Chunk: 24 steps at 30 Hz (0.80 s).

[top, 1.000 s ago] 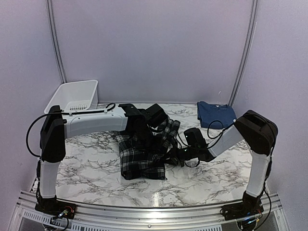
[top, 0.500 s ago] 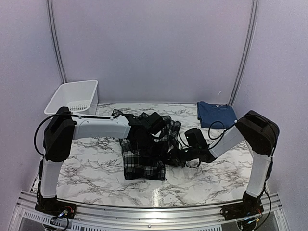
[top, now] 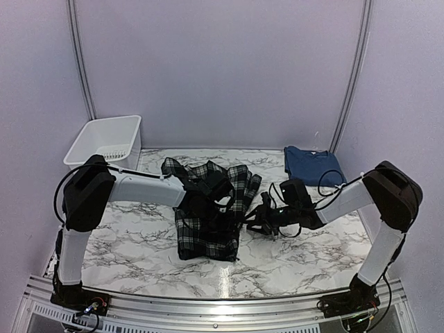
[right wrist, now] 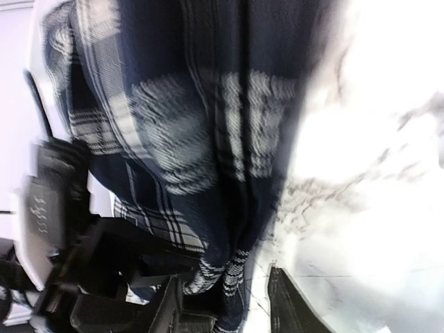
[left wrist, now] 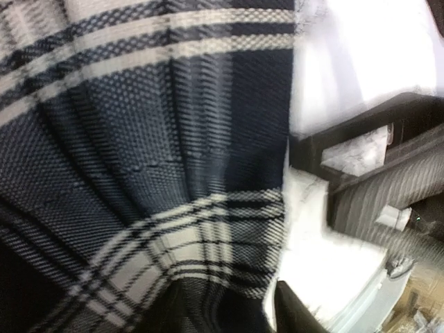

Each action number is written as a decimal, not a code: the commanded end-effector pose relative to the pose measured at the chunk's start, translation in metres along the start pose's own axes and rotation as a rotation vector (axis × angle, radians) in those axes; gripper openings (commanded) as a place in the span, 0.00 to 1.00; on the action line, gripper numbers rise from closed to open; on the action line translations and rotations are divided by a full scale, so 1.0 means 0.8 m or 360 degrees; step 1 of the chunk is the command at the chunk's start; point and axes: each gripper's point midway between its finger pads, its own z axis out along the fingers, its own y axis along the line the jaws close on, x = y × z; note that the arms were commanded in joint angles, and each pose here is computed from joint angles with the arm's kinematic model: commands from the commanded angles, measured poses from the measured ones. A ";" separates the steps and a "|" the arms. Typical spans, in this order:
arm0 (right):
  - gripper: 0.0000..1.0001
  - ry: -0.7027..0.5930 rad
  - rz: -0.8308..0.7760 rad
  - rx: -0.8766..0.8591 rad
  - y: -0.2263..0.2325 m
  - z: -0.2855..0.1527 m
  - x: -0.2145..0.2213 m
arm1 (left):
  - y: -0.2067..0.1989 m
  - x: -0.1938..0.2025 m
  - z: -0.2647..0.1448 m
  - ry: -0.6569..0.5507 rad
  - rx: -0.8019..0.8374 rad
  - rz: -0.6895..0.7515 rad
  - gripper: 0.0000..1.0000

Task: Fold and stack the mixed laundry pile
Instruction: Adjust the rectangle-folded skirt at the center of the board.

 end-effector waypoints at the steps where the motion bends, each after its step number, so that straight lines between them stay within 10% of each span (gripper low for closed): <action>1: 0.44 -0.0189 -0.0177 0.0035 0.028 -0.033 -0.050 | 0.005 0.025 0.000 0.0087 0.0034 0.0042 0.54; 21: 0.49 -0.0222 -0.0409 0.0419 0.026 0.031 -0.180 | 0.006 0.028 0.005 0.0067 0.0084 0.0105 0.64; 24: 0.18 -0.0219 -0.0428 0.0345 0.040 0.037 -0.186 | 0.008 0.030 0.006 0.0070 0.0075 0.0103 0.64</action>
